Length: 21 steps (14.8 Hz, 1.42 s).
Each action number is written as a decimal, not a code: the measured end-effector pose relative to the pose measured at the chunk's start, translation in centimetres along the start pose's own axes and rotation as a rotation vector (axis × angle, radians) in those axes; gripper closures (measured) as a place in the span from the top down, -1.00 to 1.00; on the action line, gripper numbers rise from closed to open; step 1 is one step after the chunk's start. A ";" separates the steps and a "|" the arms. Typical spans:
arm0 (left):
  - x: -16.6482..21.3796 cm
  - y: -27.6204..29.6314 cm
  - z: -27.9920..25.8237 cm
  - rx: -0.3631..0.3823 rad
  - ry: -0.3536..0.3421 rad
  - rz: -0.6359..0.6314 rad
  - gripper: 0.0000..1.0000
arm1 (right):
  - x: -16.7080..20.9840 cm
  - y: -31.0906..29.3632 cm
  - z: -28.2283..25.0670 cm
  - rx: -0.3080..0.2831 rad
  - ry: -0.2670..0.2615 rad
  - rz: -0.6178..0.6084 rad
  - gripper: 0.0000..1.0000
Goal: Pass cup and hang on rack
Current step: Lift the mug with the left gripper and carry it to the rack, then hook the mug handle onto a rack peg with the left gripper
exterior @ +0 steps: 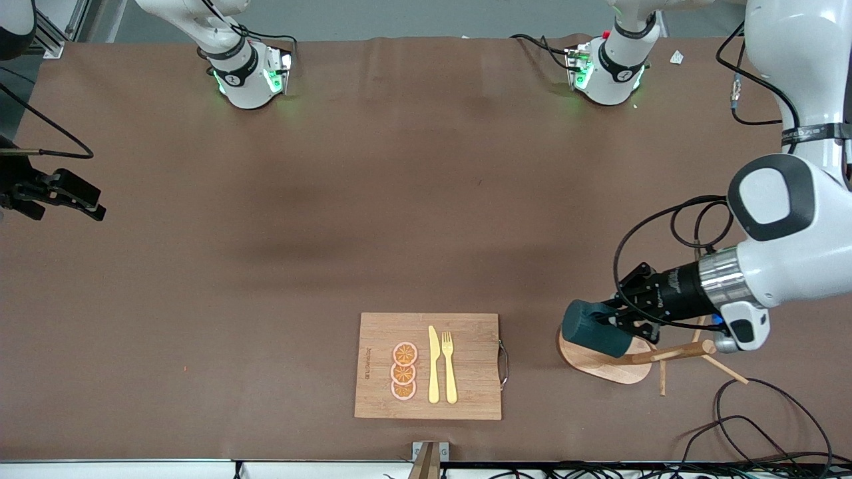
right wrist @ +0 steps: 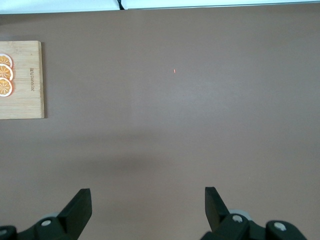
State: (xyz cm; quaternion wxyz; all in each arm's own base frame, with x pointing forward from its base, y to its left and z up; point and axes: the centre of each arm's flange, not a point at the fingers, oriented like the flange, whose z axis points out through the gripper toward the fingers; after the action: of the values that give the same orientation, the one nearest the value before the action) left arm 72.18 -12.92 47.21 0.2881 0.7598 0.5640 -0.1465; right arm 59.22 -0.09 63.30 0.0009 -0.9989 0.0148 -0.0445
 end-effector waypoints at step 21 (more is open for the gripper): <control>11.7 -0.4 -3.4 -0.241 -0.157 -0.295 -0.58 | 0.0 0.0 0.0 0.000 0.000 0.000 1.00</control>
State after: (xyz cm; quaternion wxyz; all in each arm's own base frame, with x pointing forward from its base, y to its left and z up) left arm 75.19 -1.71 43.36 0.3955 0.6151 0.6586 -0.1773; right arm 59.23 -0.09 63.31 0.0009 -0.9989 0.0148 -0.0447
